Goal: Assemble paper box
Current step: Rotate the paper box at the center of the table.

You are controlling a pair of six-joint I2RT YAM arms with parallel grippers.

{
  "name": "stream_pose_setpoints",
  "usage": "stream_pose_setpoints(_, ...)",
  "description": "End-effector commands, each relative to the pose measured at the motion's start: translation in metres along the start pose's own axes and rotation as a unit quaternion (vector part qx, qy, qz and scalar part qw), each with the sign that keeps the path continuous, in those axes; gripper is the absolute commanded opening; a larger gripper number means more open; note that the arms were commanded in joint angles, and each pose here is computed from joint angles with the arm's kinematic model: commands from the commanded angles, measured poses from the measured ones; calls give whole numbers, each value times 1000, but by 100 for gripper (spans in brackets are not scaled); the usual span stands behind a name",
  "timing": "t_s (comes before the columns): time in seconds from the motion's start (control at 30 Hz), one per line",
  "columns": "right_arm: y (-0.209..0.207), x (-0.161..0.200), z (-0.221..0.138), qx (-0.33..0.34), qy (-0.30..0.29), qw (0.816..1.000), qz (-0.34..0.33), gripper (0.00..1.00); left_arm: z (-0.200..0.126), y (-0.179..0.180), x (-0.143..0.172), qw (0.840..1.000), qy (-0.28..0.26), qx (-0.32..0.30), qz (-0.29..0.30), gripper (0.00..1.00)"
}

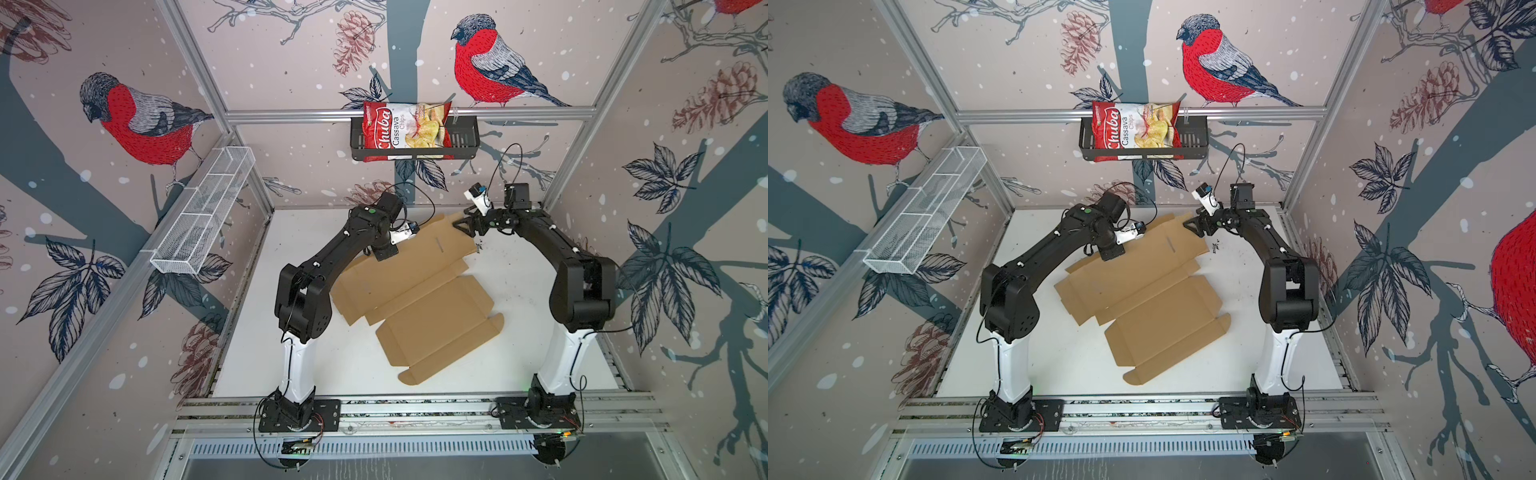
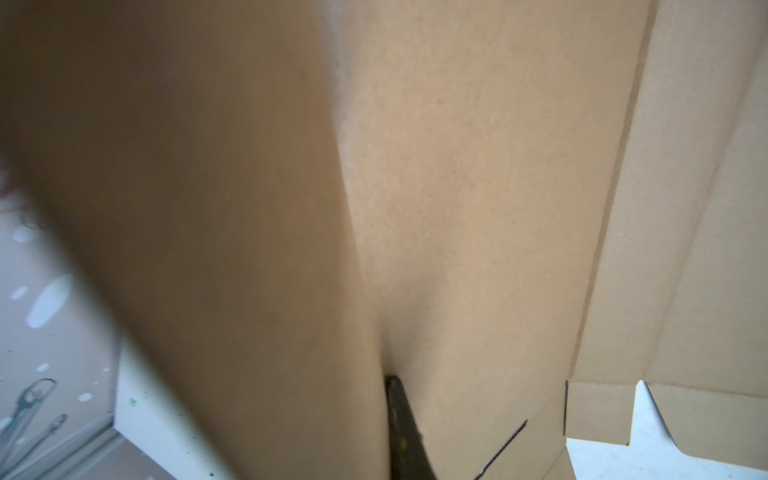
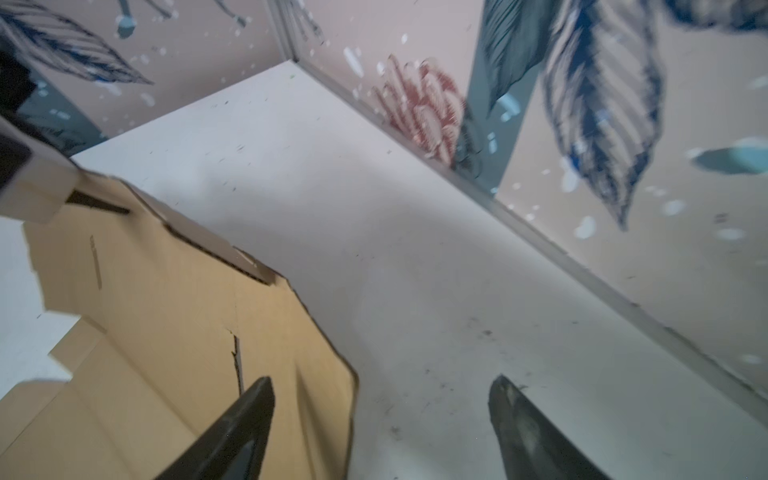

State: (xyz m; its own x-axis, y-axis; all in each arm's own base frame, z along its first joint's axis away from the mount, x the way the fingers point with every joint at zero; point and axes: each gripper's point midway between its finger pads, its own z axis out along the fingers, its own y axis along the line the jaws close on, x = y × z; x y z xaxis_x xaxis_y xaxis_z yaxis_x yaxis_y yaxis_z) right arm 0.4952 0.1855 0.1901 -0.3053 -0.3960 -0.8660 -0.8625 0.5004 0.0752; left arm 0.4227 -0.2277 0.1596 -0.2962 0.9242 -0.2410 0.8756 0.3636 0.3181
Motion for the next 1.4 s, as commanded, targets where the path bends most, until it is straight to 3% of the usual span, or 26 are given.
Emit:
stream_pose_setpoints(0.0,13,14,1,-36,11,999,6,75,-7,8,-8,999,-9,-32,36,0)
stream_pose_setpoints(0.13,25,9,0,-72,0,997,18,56,-7,8,-13,998,-12,-44,49,0)
stream_pose_setpoints(0.33,38,14,-6,-95,15,995,22,2,-7,17,-22,996,-23,-70,49,4)
stream_pose_setpoints(0.5,34,12,-30,-44,-30,999,5,0,-25,46,-23,989,-33,-143,-5,21)
stream_pose_setpoints(0.53,33,9,-35,-27,-42,999,1,0,-31,54,-20,986,-38,-159,-30,29)
stream_pose_setpoints(0.57,33,5,-41,-10,-57,998,-10,0,-41,61,-16,982,-49,-174,-62,45)
stream_pose_setpoints(0.63,33,4,-48,18,-73,997,-25,0,-60,69,-4,972,-81,-180,-124,96)
stream_pose_setpoints(0.8,34,27,-48,40,-47,998,-25,0,-93,59,53,929,-176,-193,-262,97)
stream_pose_setpoints(0.9,37,32,-49,46,-46,997,-34,0,-99,43,87,917,-209,-203,-273,96)
stream_pose_setpoints(1.03,38,30,-53,67,-51,995,-50,0,-103,48,110,902,-285,-132,-296,96)
stream_pose_setpoints(1.17,41,33,-51,77,-42,994,-64,0,-99,51,98,912,-307,-79,-259,96)
stream_pose_setpoints(1.37,41,33,-49,91,-43,993,-68,0,-90,21,74,922,-337,35,-187,86)
